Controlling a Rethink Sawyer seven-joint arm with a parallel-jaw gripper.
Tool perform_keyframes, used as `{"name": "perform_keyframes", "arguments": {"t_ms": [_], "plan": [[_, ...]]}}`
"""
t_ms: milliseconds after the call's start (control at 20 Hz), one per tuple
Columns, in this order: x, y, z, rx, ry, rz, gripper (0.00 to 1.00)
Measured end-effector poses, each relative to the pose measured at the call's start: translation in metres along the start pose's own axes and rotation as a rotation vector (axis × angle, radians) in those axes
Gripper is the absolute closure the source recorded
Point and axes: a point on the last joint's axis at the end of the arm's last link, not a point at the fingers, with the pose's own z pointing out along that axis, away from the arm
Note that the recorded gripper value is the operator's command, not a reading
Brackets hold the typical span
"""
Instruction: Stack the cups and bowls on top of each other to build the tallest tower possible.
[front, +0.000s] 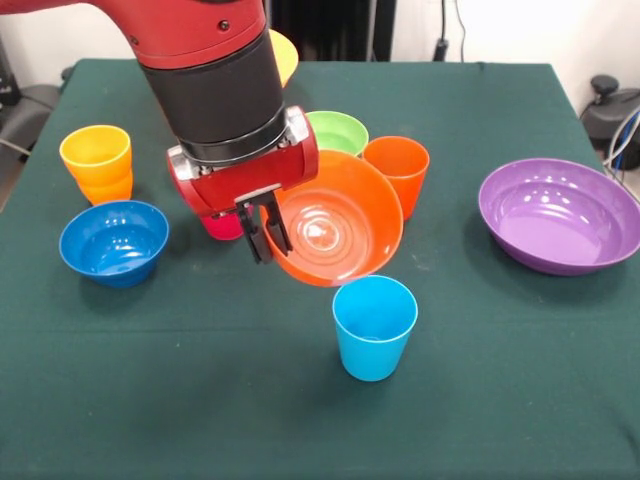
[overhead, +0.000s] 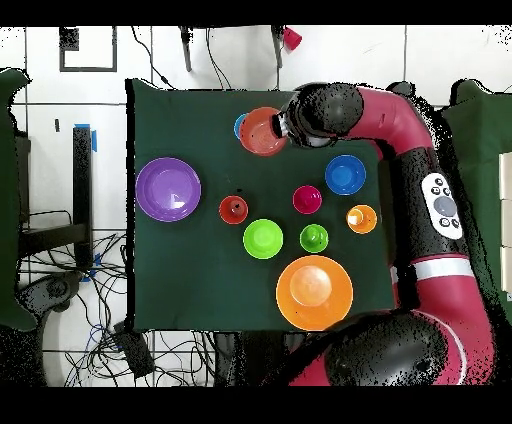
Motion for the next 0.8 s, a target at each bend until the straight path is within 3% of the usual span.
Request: {"name": "perform_keyframes", "arguments": {"t_ms": [200,250,350,500,800], "plan": [[0.009,0.004,0.003,-0.045,0.01,0.017,1.0],[0.015,0.006,0.005,-0.078,0.009,0.031,1.0],[0.021,0.006,0.007,-0.103,0.004,0.044,1.0],[0.033,0.004,0.009,-0.158,-0.024,0.077,1.0],[0.046,-0.006,0.011,-0.207,-0.105,0.12,1.0]]}}
